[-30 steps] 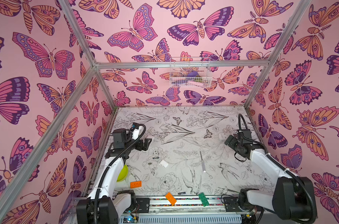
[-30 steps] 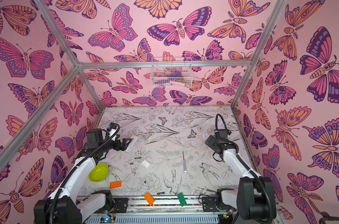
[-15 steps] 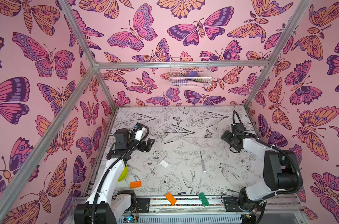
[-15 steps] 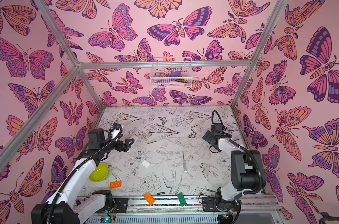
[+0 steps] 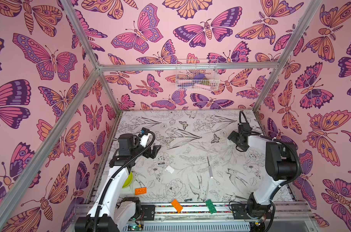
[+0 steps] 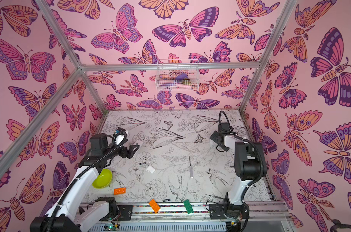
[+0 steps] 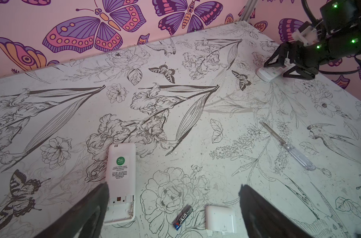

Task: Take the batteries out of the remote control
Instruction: 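Move the right gripper to the green-button AC remote and grasp it, then lift the AC remote with the right gripper and carry it toward the left gripper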

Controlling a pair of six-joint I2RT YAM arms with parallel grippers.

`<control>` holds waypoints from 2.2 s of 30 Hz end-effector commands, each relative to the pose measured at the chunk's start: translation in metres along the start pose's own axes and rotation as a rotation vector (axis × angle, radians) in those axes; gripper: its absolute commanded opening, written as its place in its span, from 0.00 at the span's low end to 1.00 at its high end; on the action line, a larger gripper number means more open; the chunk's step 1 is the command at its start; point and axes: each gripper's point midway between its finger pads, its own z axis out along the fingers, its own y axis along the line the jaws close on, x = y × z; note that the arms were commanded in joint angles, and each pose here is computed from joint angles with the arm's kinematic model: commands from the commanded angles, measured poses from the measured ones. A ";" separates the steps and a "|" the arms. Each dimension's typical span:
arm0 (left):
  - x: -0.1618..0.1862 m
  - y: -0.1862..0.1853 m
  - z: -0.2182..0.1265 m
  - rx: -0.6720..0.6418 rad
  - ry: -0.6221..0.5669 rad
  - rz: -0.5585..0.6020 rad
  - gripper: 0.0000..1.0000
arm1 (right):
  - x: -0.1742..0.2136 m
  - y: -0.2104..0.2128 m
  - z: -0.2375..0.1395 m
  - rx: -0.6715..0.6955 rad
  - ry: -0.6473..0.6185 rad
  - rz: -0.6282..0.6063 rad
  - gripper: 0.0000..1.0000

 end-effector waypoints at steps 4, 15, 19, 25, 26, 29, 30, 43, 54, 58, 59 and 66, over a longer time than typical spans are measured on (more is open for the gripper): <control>-0.008 -0.003 -0.005 0.005 -0.016 0.020 1.00 | -0.003 0.012 0.016 -0.031 0.029 -0.049 0.99; -0.007 0.002 -0.006 -0.016 -0.013 0.022 1.00 | 0.010 0.040 0.028 -0.063 0.144 -0.184 0.98; -0.010 0.006 -0.007 -0.039 -0.018 0.008 1.00 | 0.014 0.046 0.029 -0.021 0.157 -0.241 0.92; -0.010 0.007 -0.006 -0.042 -0.014 0.004 1.00 | 0.023 0.058 0.026 0.011 0.167 -0.343 0.88; -0.012 0.008 -0.007 -0.045 -0.019 -0.004 1.00 | 0.025 0.061 0.025 0.014 0.165 -0.365 0.88; -0.015 0.008 -0.008 -0.052 -0.022 -0.008 1.00 | 0.028 0.069 0.021 0.009 0.145 -0.412 0.84; -0.013 0.009 -0.008 -0.055 -0.018 -0.004 1.00 | 0.029 0.070 0.021 0.016 0.142 -0.422 0.82; -0.014 0.010 -0.009 -0.064 -0.022 -0.002 1.00 | 0.039 0.064 0.010 0.029 0.139 -0.447 0.64; -0.001 0.011 -0.003 -0.063 -0.009 0.031 1.00 | 0.050 0.082 -0.005 -0.109 0.164 -0.503 0.36; -0.002 0.012 -0.004 -0.067 -0.014 0.025 1.00 | 0.054 0.104 -0.033 -0.186 0.106 -0.648 0.34; -0.001 0.011 -0.004 -0.065 -0.014 0.033 1.00 | 0.055 0.109 -0.038 -0.202 0.090 -0.677 0.35; 0.008 0.016 -0.003 -0.094 -0.006 0.075 1.00 | 0.107 0.167 -0.104 -0.614 0.083 -0.856 0.35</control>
